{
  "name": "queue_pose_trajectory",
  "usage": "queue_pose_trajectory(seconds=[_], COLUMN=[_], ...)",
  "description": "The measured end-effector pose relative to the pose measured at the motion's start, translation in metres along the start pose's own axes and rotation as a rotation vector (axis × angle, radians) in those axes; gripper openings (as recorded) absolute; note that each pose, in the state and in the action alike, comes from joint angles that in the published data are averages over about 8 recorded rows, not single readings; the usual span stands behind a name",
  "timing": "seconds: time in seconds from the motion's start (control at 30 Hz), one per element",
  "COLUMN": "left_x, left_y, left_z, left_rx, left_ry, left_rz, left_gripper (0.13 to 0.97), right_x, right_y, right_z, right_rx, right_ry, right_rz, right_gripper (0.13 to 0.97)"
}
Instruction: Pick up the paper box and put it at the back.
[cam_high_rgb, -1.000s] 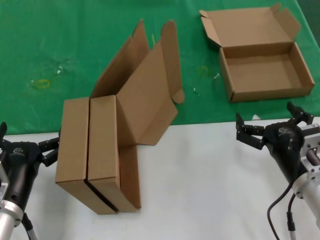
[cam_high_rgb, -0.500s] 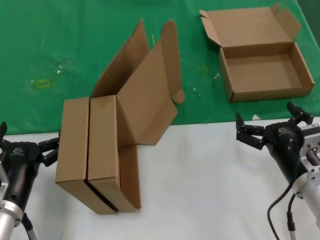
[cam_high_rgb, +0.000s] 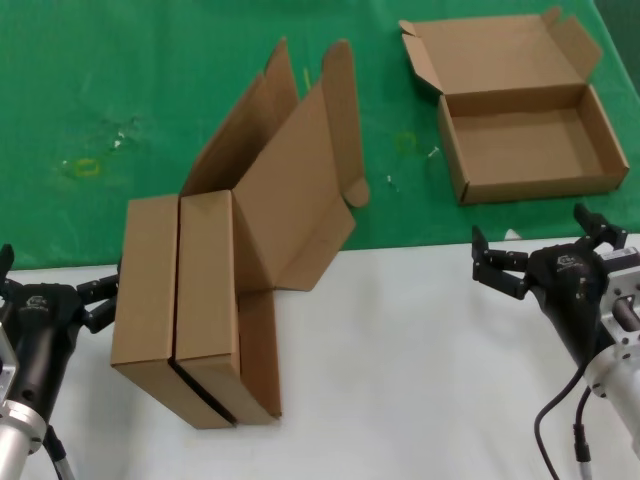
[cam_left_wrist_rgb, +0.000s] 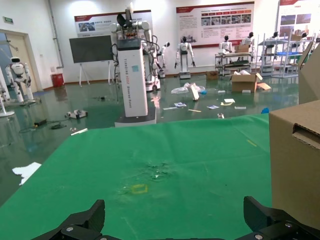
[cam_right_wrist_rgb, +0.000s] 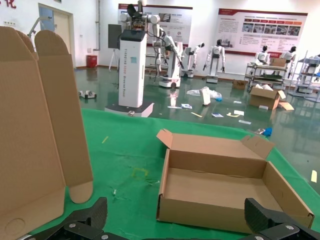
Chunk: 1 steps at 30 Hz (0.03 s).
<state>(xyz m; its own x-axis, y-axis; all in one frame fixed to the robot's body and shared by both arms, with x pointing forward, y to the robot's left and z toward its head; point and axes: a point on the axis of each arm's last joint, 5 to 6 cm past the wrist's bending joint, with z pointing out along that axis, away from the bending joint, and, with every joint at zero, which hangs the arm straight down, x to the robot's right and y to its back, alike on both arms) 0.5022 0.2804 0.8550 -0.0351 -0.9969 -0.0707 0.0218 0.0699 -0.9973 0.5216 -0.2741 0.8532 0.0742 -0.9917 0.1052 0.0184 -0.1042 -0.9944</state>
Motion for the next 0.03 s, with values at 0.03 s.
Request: queue_pose_trajectory(seconds=[0.03], left_x=[0.0], left_y=[0.0], left_z=[0.0], left_rx=[0.0], left_ry=[0.0], left_rz=[0.0], left_gripper=[0.966], right_x=[0.0], right_y=[0.0], right_z=[0.0], right_rx=[0.0], right_ry=[0.0], right_rz=[0.0], right_gripper=[0.966])
